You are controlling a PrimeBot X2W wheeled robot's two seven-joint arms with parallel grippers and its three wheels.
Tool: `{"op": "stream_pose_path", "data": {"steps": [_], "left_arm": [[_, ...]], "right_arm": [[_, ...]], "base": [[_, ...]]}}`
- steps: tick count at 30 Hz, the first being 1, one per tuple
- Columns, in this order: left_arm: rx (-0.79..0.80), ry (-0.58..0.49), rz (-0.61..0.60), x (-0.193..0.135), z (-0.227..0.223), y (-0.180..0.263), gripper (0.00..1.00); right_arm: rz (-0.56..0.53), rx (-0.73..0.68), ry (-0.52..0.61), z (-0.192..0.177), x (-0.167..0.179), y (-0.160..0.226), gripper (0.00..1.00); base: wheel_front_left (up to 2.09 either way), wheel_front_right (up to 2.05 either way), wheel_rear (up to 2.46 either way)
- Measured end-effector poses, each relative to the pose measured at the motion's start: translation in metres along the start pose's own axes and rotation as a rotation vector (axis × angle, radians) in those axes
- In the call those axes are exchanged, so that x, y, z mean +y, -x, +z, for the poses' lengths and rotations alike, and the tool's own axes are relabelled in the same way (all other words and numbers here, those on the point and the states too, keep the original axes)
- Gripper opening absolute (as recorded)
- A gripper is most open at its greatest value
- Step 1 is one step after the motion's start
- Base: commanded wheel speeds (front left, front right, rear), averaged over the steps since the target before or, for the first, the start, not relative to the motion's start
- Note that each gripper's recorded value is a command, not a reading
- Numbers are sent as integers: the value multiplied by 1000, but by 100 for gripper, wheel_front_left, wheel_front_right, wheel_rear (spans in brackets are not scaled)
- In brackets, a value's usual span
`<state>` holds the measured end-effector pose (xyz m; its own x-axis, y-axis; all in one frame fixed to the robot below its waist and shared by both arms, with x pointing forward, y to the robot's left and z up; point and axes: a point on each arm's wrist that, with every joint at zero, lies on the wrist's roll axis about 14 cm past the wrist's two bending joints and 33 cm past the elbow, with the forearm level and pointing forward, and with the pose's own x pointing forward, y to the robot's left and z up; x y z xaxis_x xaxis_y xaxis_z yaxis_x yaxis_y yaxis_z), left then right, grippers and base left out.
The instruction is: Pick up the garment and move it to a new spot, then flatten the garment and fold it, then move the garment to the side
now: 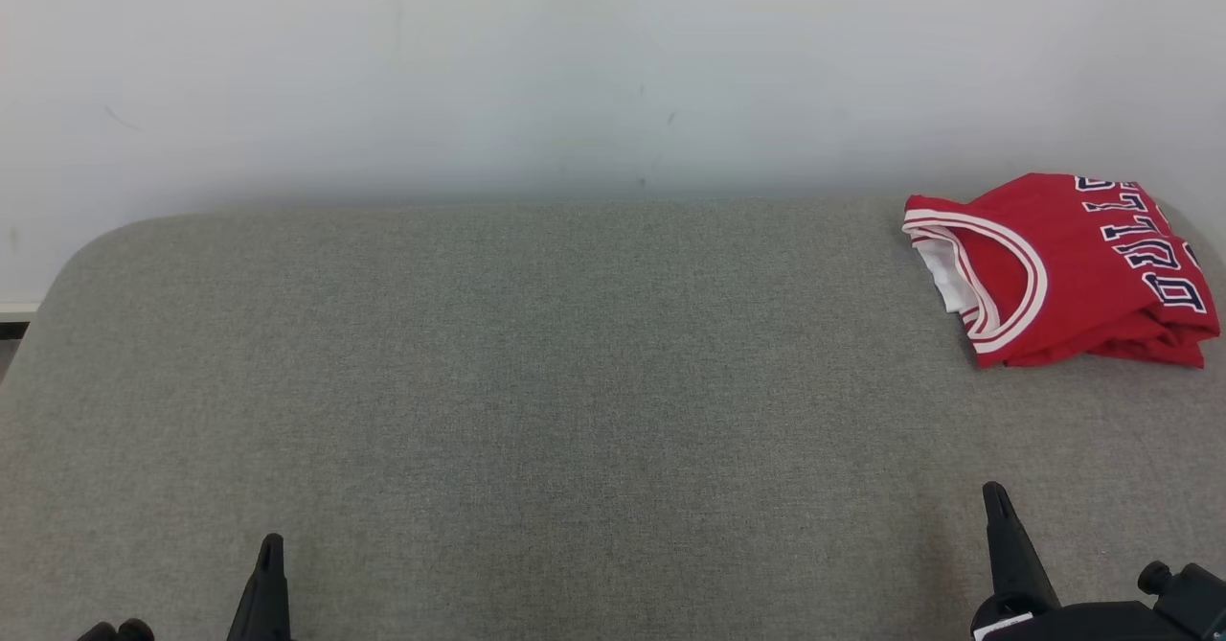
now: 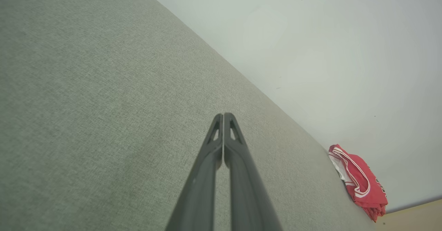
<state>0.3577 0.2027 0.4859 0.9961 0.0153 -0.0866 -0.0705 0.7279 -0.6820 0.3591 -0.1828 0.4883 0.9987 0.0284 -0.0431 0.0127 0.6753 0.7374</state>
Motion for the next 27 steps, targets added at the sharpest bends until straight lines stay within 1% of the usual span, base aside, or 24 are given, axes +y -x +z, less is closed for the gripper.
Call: {"op": "stream_pose_path", "data": {"steps": [15, 16, 18, 20, 27], "left_arm": [[0, 191, -6, -2, 2, -7, 0], [-3, 231, -8, -3, 3, -8, 0], [0, 250, -8, -3, 2, -9, 0], [-3, 299, -13, -4, 3, -10, 0], [-3, 372, -20, -6, 4, -13, 0]], "right_arm": [[-10, -8, -175, 6, -2, -7, 0], [-11, -9, -208, 6, -2, -8, 0], [-11, -11, -228, 7, -2, -9, 0], [-12, -15, -268, 9, -2, -10, 0], [-11, -16, -337, 11, -2, -13, 0]], "base": [[0, 0, 0], [0, 0, 0], [0, 0, 0], [0, 0, 0], [0, 0, 0]]}}
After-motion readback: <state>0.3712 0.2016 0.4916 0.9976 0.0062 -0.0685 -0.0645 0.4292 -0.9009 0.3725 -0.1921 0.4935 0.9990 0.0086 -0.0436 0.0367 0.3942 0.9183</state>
